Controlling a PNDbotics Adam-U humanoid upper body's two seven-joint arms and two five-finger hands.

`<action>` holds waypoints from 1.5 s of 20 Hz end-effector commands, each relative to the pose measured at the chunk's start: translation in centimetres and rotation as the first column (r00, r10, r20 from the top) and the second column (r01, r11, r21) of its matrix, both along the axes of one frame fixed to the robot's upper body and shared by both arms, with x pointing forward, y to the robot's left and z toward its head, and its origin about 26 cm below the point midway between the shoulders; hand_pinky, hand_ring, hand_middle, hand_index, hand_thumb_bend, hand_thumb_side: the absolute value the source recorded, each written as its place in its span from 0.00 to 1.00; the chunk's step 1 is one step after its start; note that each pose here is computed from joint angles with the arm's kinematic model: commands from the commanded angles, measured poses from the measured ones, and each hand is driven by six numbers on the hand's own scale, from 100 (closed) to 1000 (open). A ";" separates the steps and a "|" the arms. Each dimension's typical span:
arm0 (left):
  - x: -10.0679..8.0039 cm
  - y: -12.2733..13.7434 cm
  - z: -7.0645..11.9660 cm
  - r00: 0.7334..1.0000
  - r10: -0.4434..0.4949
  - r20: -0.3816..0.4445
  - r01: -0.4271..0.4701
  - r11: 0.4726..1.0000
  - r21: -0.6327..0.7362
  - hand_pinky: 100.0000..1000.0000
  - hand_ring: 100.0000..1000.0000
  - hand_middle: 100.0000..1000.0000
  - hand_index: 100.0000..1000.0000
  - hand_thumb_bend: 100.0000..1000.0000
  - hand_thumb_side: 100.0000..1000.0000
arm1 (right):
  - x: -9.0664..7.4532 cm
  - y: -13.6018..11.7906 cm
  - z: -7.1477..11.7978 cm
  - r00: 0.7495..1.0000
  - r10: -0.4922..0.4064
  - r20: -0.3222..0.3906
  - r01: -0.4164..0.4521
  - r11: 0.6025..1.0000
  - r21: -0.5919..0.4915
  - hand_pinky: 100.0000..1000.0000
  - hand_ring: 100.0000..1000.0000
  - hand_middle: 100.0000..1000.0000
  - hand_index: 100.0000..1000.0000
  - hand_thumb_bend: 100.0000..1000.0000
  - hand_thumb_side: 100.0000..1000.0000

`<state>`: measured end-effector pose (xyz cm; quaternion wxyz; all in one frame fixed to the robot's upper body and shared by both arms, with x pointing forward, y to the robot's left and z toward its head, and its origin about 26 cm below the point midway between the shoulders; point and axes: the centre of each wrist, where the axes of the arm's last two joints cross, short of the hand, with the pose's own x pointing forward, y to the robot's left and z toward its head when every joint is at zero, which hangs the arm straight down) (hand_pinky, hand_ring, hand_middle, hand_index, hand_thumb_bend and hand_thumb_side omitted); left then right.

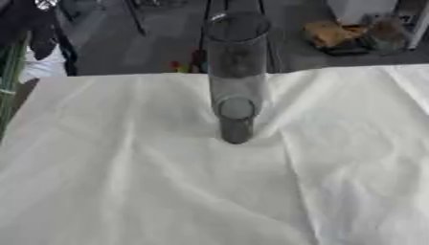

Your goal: Arrange flowers into the vase.

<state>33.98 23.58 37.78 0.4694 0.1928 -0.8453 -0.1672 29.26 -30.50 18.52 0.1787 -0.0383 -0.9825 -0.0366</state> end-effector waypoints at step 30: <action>-1.2 0.1 5.9 0.956 -0.034 0.292 0.155 0.902 -0.404 0.00 0.00 0.00 0.00 0.00 0.78 | -0.4 -0.7 0.7 1.000 0.005 0.013 -0.005 1.000 -0.025 0.83 0.84 0.58 0.90 0.00 0.99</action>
